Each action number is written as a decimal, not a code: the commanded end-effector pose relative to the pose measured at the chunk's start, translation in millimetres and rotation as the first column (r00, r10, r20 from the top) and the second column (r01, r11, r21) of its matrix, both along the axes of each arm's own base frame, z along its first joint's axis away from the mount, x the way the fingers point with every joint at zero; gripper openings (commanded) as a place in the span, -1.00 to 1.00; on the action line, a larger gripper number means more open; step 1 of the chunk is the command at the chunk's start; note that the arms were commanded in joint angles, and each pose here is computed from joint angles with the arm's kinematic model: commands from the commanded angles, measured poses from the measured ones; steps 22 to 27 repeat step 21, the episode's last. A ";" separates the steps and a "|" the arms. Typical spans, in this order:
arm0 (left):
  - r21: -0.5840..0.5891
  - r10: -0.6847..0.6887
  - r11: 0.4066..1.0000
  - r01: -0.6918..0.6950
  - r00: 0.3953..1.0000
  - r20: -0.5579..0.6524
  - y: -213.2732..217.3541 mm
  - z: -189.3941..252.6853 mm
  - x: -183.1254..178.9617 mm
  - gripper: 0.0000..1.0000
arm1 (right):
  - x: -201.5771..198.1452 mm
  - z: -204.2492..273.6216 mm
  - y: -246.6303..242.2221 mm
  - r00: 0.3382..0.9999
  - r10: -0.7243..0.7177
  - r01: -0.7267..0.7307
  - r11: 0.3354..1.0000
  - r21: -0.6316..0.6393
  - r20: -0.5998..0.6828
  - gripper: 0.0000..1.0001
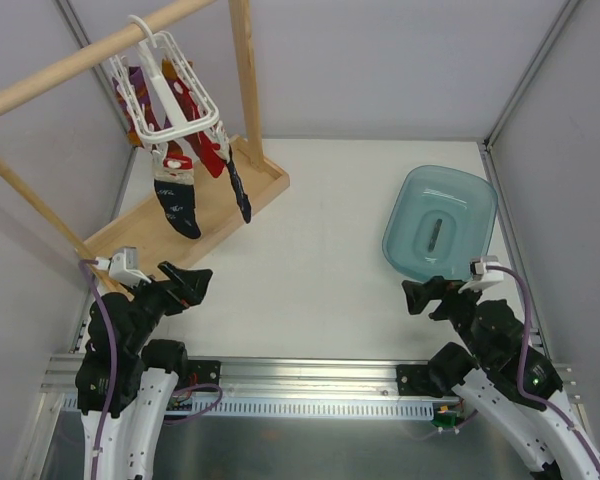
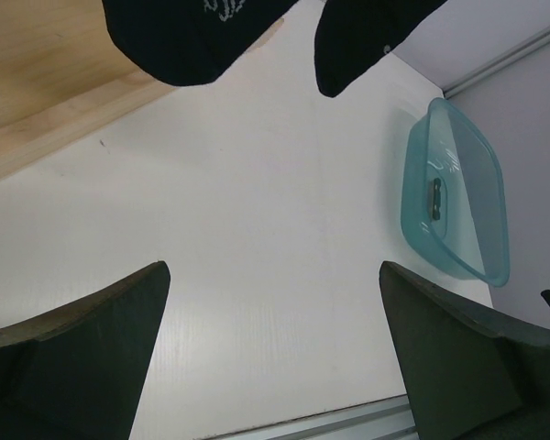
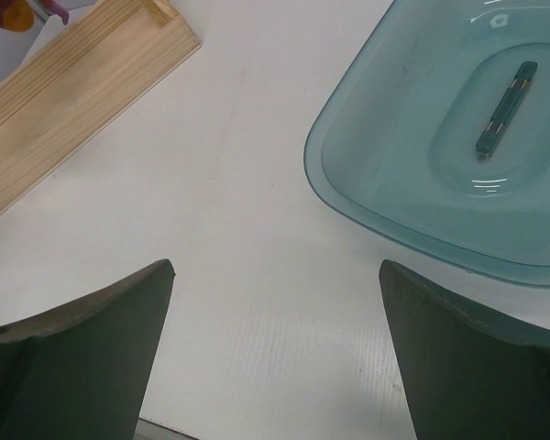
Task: Clip the socks to the hanger
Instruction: Reset both arms
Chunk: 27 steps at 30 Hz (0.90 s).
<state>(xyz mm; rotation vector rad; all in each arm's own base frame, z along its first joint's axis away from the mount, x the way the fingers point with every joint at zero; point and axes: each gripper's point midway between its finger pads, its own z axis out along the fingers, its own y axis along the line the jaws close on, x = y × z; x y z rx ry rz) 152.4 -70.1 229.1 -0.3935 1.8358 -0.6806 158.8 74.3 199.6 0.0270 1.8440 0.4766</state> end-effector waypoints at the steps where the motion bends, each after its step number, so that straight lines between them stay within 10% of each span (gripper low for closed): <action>1: 0.015 0.020 1.000 -0.020 1.000 0.017 4.4 -0.6 -1.2 0.99 | -2.5 13.1 -9.3 0.999 -0.039 0.038 0.999 0.030 0.023 0.99; 27: 0.010 -0.010 1.000 0.010 1.000 0.002 -0.8 -3.1 0.2 0.98 | 4.8 4.5 -22.3 0.988 -0.149 0.149 0.989 -0.012 -0.047 0.99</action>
